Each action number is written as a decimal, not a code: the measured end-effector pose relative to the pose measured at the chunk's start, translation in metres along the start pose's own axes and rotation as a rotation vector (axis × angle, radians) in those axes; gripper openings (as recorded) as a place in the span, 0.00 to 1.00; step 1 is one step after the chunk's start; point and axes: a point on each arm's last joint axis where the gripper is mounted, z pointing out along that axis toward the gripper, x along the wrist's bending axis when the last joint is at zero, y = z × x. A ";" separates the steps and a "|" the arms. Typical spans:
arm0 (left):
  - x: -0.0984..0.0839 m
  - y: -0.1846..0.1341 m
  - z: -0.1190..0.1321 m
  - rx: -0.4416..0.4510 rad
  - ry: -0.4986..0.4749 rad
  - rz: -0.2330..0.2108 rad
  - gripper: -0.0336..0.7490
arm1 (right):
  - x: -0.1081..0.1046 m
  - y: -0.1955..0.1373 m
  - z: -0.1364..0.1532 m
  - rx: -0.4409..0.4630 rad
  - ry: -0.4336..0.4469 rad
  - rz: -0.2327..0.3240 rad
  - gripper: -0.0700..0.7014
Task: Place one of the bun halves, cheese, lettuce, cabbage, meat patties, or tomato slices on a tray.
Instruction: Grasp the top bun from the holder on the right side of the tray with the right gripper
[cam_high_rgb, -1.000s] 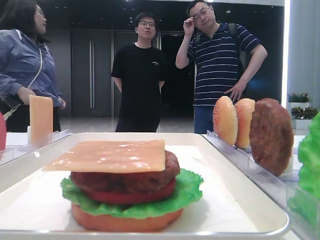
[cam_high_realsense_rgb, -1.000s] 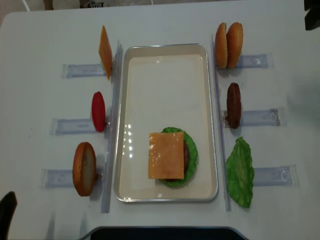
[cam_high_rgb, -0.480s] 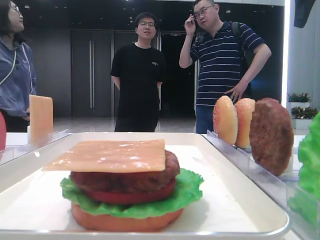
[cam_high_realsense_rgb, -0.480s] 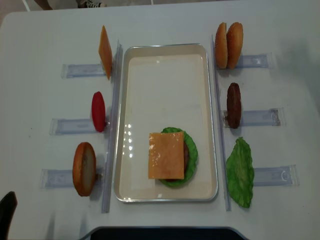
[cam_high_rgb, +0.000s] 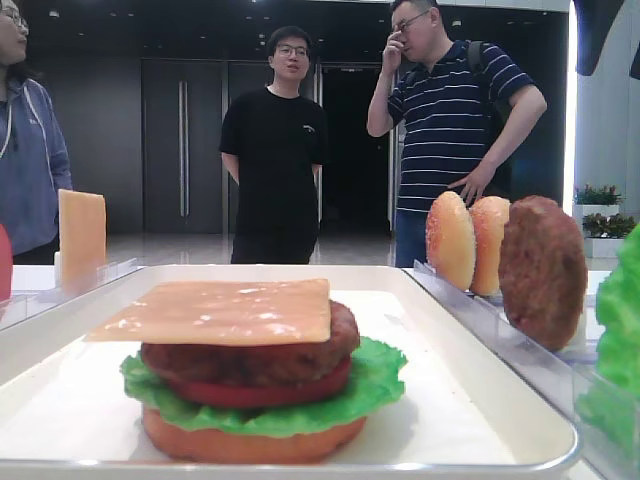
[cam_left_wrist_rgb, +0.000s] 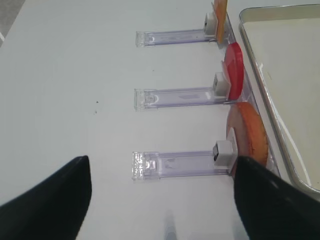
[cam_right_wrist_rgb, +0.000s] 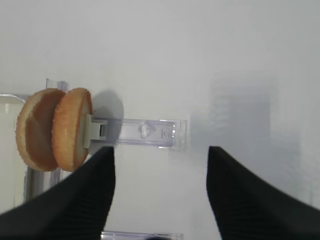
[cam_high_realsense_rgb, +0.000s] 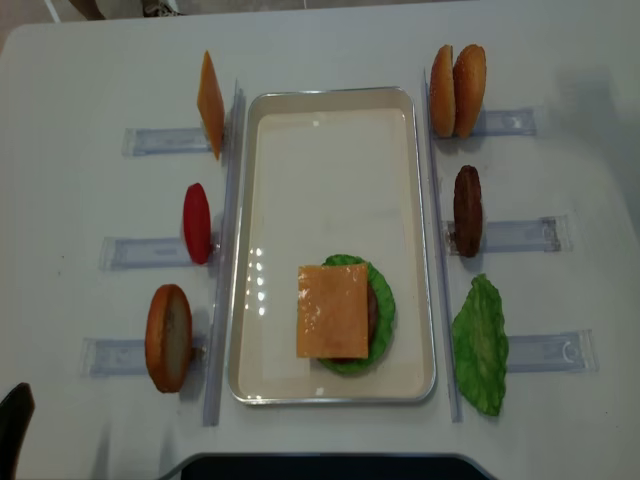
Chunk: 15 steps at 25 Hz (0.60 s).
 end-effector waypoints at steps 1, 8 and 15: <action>0.000 0.000 0.000 0.000 0.000 0.000 0.93 | 0.003 0.000 0.000 0.001 -0.002 0.005 0.63; 0.000 0.000 0.000 0.000 -0.001 0.000 0.93 | 0.050 -0.004 0.004 0.013 0.036 -0.006 0.63; 0.000 0.000 0.000 0.000 -0.001 0.000 0.93 | 0.091 -0.011 0.008 0.031 0.049 -0.010 0.63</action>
